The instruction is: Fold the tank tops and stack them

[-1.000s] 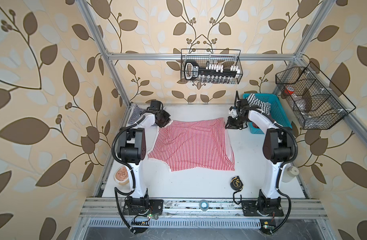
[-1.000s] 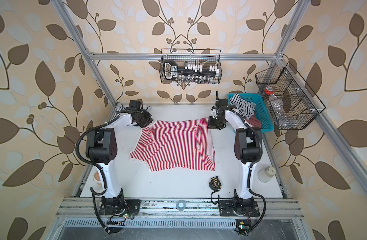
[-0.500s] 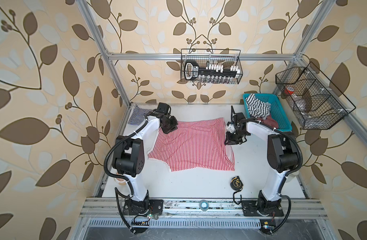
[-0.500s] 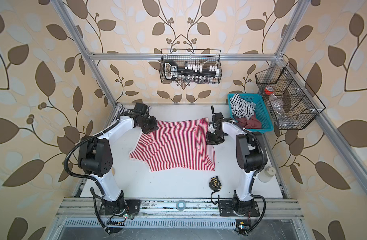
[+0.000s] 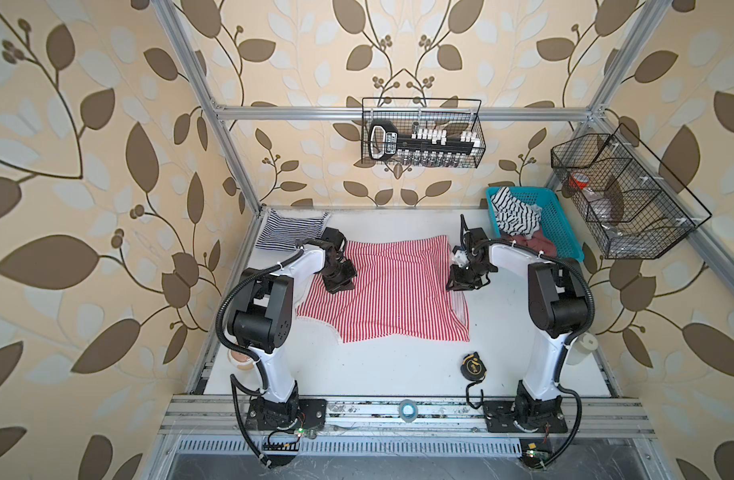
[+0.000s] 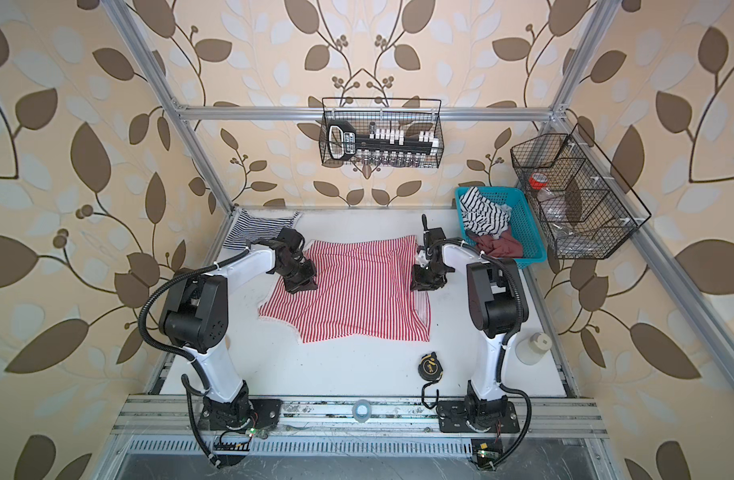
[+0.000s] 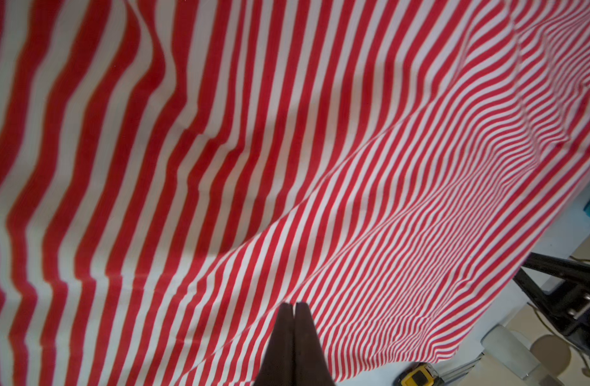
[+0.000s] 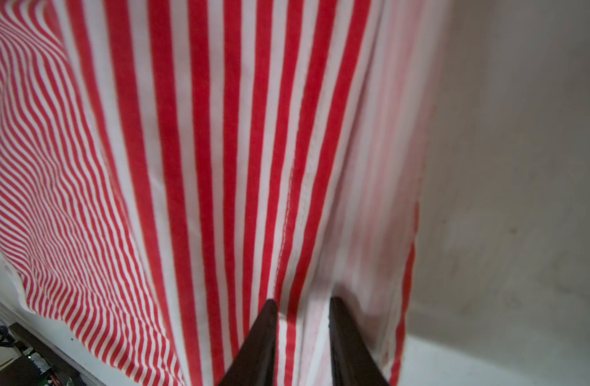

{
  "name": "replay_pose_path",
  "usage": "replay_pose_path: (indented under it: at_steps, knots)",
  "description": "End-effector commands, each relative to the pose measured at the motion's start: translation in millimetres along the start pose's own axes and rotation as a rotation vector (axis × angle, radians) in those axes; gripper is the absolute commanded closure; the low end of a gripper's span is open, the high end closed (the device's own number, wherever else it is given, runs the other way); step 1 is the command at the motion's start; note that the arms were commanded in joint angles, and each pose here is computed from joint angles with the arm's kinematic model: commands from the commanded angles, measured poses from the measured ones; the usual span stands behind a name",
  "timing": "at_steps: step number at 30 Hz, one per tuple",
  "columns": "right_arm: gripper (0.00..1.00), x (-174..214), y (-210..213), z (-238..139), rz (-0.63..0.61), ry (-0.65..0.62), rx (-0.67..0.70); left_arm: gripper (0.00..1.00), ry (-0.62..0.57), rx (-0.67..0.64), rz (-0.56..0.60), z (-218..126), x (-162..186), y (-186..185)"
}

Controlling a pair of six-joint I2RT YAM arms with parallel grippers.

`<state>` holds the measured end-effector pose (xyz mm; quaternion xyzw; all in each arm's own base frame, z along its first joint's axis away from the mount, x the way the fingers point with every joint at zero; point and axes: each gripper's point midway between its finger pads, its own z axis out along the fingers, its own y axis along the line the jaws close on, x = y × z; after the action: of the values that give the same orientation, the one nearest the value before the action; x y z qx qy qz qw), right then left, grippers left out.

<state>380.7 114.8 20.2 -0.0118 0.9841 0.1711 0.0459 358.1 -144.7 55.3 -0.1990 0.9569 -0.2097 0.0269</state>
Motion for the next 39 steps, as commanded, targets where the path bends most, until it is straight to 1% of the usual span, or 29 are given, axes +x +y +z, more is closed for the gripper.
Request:
replay_pose_path:
  at_steps: [1,6,8,12,18,21,39]
  knots:
    - [0.71,-2.0,-4.3,12.3,-0.002,0.022,-0.004,1.00,0.027,-0.043,0.003,9.8,5.4,16.1]
    - [0.72,-5.8,-1.3,10.9,-0.008,0.013,-0.014,1.00,0.063,-0.114,-0.026,28.1,13.1,38.1]
    - [0.76,-7.2,0.6,10.9,-0.012,0.012,-0.018,1.00,0.076,-0.127,-0.038,35.1,15.7,44.1]
    - [0.81,-6.5,0.0,12.7,-0.012,0.021,-0.015,1.00,0.095,-0.140,-0.052,42.7,19.9,50.8]
    - [0.90,-6.2,-4.4,10.0,-0.009,0.018,0.009,1.00,0.094,-0.147,-0.052,43.1,19.8,52.2]
    - [1.00,-8.6,-7.5,5.2,-0.001,0.005,0.016,1.00,0.095,-0.156,-0.053,44.0,20.5,54.6]
    - [1.00,-24.3,-39.7,-37.4,0.063,-0.069,0.048,1.00,0.130,-0.222,-0.084,59.9,28.1,75.7]
